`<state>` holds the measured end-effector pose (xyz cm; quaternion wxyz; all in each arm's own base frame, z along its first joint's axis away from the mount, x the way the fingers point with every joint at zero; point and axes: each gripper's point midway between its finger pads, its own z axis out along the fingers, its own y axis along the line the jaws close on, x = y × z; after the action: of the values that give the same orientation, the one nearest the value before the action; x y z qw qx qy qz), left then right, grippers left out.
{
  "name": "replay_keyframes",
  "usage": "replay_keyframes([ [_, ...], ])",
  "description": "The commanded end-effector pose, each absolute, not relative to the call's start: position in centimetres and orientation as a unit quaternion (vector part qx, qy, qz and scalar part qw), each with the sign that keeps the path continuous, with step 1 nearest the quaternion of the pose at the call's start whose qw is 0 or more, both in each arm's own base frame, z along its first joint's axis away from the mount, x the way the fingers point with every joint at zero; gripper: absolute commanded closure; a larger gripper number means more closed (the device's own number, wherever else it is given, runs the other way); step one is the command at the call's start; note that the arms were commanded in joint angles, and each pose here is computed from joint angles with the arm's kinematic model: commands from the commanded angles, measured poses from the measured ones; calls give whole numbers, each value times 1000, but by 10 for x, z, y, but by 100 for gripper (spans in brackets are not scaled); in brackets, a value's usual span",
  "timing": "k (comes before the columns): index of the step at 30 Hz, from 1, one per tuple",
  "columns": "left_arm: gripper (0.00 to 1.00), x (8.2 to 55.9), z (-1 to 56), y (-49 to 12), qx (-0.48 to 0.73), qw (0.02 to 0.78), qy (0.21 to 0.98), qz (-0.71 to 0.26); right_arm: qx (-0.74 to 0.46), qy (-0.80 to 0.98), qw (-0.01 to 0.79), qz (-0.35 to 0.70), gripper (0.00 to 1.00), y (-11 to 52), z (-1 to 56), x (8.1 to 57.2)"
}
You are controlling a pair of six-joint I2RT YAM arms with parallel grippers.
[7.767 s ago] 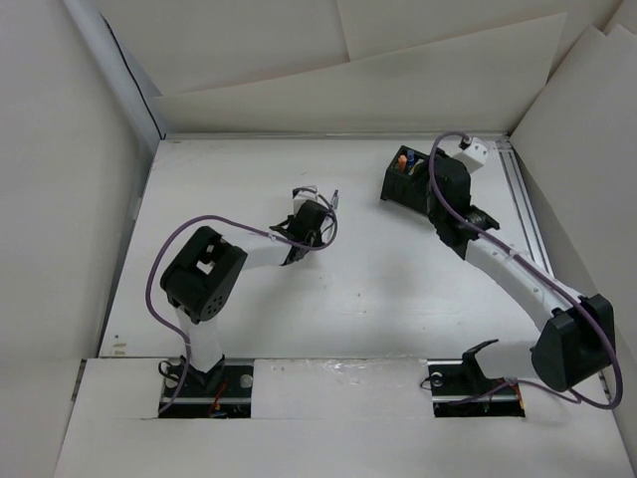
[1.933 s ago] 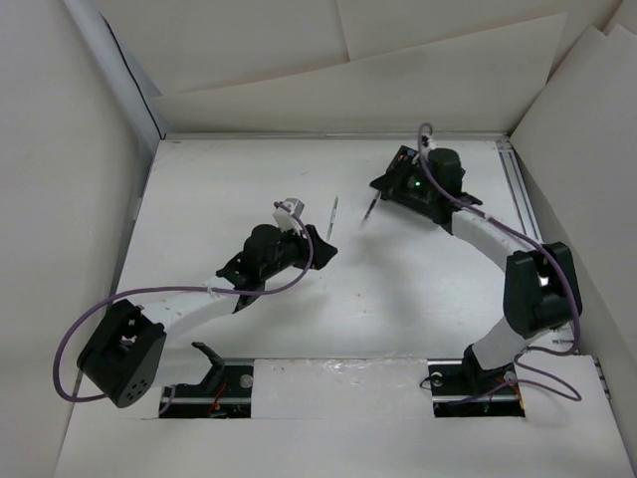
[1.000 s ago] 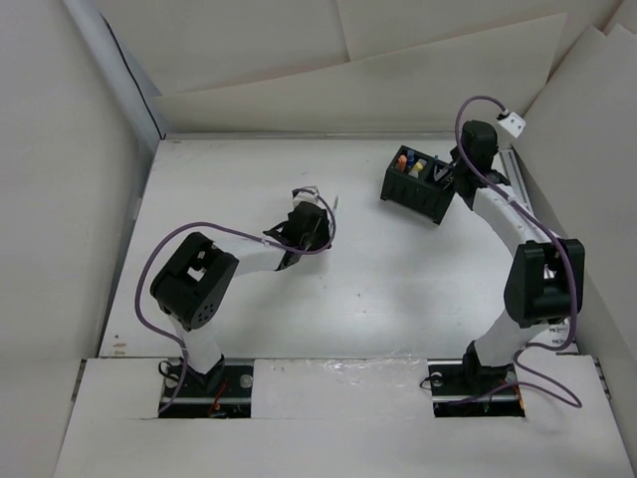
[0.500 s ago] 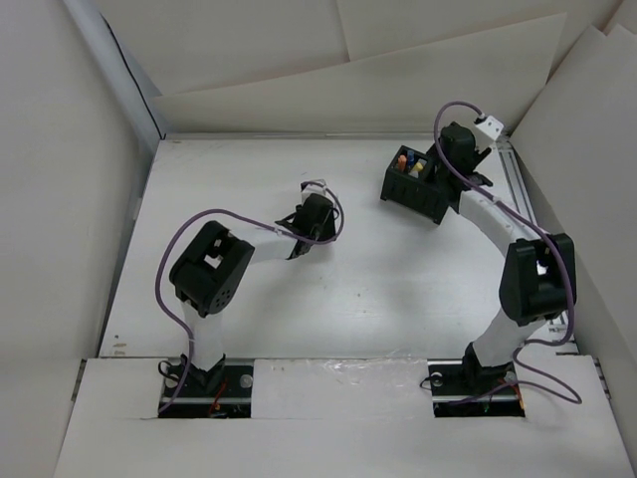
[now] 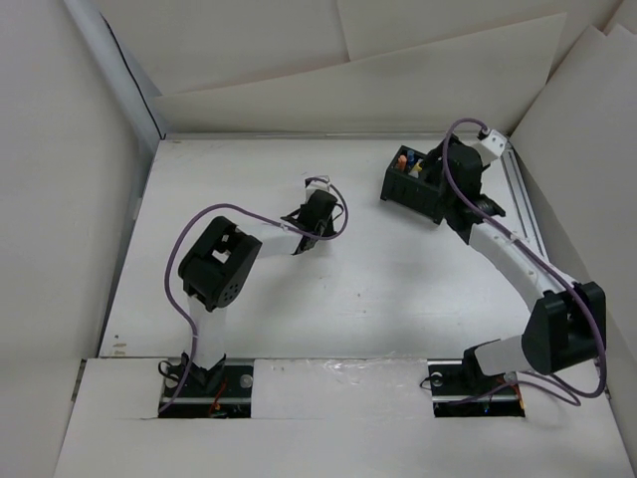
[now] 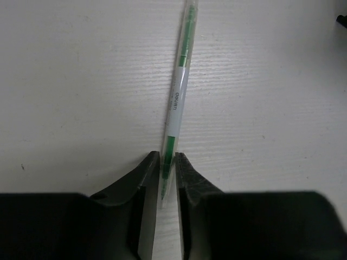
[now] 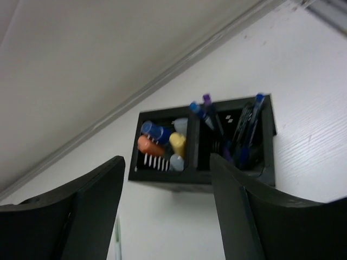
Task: Sort the stationery into containers
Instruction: Pick up the pen from the center of the board.
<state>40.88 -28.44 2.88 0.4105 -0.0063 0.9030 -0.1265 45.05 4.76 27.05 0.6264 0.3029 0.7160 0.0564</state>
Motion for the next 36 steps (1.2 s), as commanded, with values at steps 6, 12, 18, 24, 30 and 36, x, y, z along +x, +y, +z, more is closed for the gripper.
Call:
replay_keyframes([
  [6,100,398,19,-276,0,398,911,-105,221,761,586,171,53,133,248,427],
  [12,100,382,71,-279,-11,433,884,-178,116,807,518,259,100,205,221,413],
  [18,100,349,111,-282,10,450,853,-266,34,820,450,352,85,256,210,394],
  [24,100,315,145,-293,44,454,814,-359,3,820,426,382,24,277,203,384],
  [30,100,298,155,-301,74,450,792,-406,-16,812,405,420,25,290,202,377],
  [36,100,283,165,-307,92,443,773,-444,-1,817,382,432,36,293,189,381],
])
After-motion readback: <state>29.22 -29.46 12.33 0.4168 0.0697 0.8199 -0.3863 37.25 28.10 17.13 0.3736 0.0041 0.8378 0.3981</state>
